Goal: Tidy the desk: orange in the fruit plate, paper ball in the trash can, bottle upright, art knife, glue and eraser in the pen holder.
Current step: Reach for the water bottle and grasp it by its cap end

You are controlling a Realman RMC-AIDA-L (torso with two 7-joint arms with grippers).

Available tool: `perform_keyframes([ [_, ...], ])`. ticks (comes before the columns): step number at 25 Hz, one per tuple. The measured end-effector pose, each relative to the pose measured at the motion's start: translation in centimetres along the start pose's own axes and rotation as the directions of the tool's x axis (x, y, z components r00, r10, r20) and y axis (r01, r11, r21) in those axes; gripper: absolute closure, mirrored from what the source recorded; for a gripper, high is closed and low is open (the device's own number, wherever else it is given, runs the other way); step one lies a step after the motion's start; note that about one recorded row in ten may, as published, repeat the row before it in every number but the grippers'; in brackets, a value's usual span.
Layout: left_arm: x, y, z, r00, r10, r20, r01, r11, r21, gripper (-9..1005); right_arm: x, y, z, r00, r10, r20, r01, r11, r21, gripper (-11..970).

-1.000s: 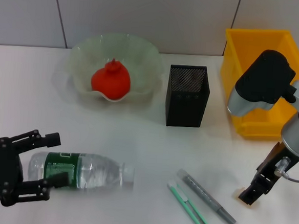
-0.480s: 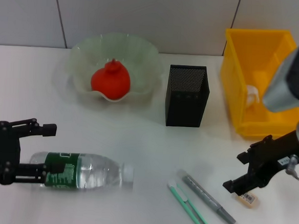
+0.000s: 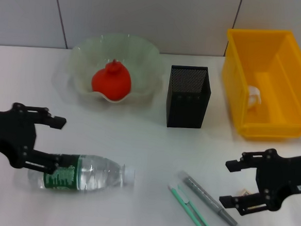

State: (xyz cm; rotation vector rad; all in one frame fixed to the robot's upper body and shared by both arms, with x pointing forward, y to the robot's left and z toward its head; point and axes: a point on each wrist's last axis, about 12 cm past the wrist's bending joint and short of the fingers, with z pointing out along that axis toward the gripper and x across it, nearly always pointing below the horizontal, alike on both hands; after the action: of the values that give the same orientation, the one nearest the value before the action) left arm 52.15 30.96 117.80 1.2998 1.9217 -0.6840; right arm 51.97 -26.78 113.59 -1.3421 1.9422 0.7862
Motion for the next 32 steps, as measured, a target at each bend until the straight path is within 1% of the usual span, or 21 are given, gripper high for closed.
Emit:
perform_keyframes([
  [3,0.0,0.0,0.0,1.000,0.000,0.000,0.000,1.000,0.000,136,0.5,0.0,-0.2,1.000,0.005,0.022,-0.005,1.000,-0.005,139],
  [4,0.0,0.0,0.0,1.000,0.000,0.000,0.000,1.000,0.000,136,1.4,0.1,-0.6,0.998,0.013,0.064,-0.012,1.000,-0.014,139],
  [6,0.0,0.0,0.0,1.000,0.000,0.000,0.000,1.000,0.000,136,2.1,0.2,-0.7,0.995,0.019,0.100,-0.016,0.999,-0.031,139],
  [7,-2.6,0.1,1.8,0.987,0.088,-0.135,-0.087,0.996,0.014,136,2.1,0.2,-0.7,0.995,0.019,0.100,-0.016,0.999,-0.031,139],
  [8,-2.6,0.1,1.8,0.987,0.088,-0.135,-0.087,0.996,0.014,136,2.6,0.3,-0.9,0.992,0.015,0.124,-0.011,0.999,-0.035,139],
  [9,-3.4,0.2,3.1,0.976,0.118,-0.185,-0.114,0.993,0.029,136,2.6,0.3,-0.9,0.992,0.015,0.124,-0.011,0.999,-0.035,139],
  [10,-3.4,0.2,3.1,0.976,0.118,-0.185,-0.114,0.993,0.029,136,2.8,0.4,-1.0,0.992,0.014,0.128,-0.010,0.999,-0.034,139],
  [11,-4.2,0.3,4.6,0.960,0.150,-0.239,-0.141,0.989,0.051,136,3.2,0.6,-1.2,0.992,0.017,0.128,-0.013,0.999,-0.030,139],
  [15,-4.2,0.3,4.6,0.960,0.150,-0.239,-0.141,0.989,0.051,136,3.7,0.8,-1.7,0.992,0.023,0.126,-0.022,1.000,-0.010,139],
  [16,-4.8,0.4,7.7,0.925,0.194,-0.326,-0.181,0.981,0.071,136,3.9,0.8,-2.0,0.991,0.028,0.131,-0.029,1.000,0.005,139],
  [18,-4.8,0.4,7.7,0.925,0.194,-0.326,-0.181,0.981,0.071,136,3.9,0.8,-2.1,0.990,0.030,0.135,-0.032,0.999,0.011,139],
  [19,-5.4,0.1,9.3,0.902,0.232,-0.365,-0.206,0.972,0.108,136,4.0,0.7,-2.2,0.990,0.033,0.138,-0.035,0.999,0.015,139],
  [20,-5.9,-0.3,10.2,0.886,0.265,-0.380,-0.231,0.964,0.132,136,4.0,0.7,-2.3,0.989,0.035,0.141,-0.038,0.999,0.018,139],
  [21,-5.9,-0.3,10.2,0.886,0.265,-0.380,-0.231,0.964,0.132,136,4.0,0.6,-2.3,0.989,0.035,0.144,-0.038,0.999,0.022,139],
  [22,-6.5,-0.8,11.1,0.872,0.296,-0.390,-0.257,0.955,0.150,136,4.0,0.6,-2.3,0.989,0.035,0.144,-0.038,0.999,0.022,139],
  [25,-6.9,-1.3,12.3,0.848,0.333,-0.412,-0.293,0.943,0.160,136,3.8,0.5,-2.2,0.989,0.033,0.147,-0.036,0.999,0.024,140],
  [26,-6.9,-1.3,12.3,0.848,0.333,-0.412,-0.293,0.943,0.160,136,3.8,0.5,-2.2,0.988,0.032,0.149,-0.036,0.999,0.024,140],
  [27,-7.1,-1.6,13.0,0.829,0.357,-0.431,-0.322,0.934,0.154,136,3.7,0.5,-2.2,0.988,0.033,0.150,-0.037,0.999,0.023,140],
  [30,-7.3,-1.8,13.9,0.810,0.383,-0.443,-0.359,0.923,0.142,136,3.7,0.5,-2.1,0.988,0.033,0.152,-0.037,0.999,0.023,140],
  [31,-7.3,-2.0,14.7,0.794,0.400,-0.458,-0.383,0.914,0.135,136,3.7,0.5,-2.1,0.988,0.034,0.153,-0.038,0.999,0.022,140],
  [32,-7.3,-2.0,14.7,0.794,0.400,-0.458,-0.383,0.914,0.135,136,3.7,0.5,-2.1,0.988,0.034,0.153,-0.038,0.999,0.022,140],
])
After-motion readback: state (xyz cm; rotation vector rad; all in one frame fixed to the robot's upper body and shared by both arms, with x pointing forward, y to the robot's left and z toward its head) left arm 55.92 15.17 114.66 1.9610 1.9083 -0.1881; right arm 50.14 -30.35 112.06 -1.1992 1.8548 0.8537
